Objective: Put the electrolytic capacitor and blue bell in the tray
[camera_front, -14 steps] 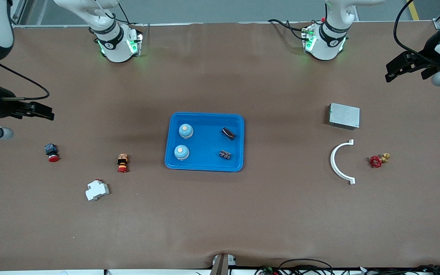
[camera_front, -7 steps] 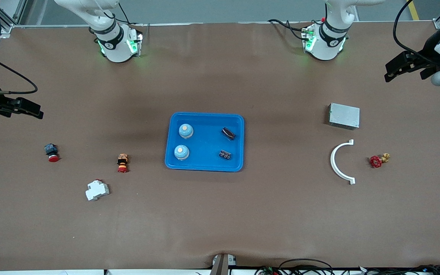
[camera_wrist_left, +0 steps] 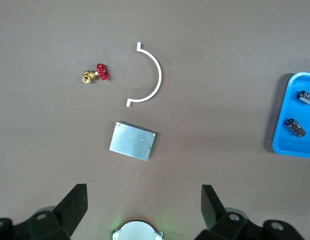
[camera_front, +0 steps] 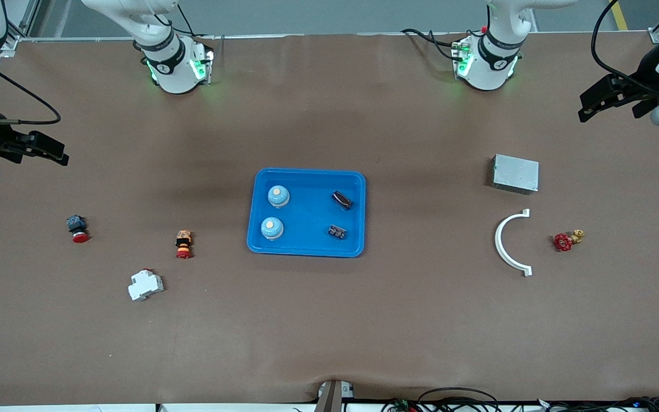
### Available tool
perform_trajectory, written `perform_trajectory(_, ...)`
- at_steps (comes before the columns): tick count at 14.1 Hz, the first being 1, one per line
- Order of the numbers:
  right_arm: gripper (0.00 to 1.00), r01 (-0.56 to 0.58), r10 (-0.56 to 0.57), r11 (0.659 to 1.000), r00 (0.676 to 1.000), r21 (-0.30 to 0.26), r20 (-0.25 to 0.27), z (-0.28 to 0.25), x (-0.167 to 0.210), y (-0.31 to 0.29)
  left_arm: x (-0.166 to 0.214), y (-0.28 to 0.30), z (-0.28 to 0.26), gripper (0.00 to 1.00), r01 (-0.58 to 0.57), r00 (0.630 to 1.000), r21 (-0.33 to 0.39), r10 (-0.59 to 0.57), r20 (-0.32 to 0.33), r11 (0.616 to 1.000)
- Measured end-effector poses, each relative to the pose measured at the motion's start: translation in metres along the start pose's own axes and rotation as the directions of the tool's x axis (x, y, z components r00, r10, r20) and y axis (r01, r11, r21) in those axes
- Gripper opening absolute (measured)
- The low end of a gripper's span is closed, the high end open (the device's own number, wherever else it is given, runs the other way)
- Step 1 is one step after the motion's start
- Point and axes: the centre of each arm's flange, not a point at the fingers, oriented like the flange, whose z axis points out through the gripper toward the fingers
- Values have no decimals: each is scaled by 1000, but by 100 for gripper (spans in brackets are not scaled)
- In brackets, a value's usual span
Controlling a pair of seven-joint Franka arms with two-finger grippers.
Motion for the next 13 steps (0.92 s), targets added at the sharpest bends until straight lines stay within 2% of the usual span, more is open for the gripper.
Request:
perform_trajectory(4,100,-14,15,1000,999,7,-32,-13,1,7,0,0,-2,100,0,1000,-1,0,-4,1000)
perform_trajectory(13,100,-13,14,1000,999,13,-38,-16,2,6,0,0,-2,100,-1,1000,-1,1,-4,1000)
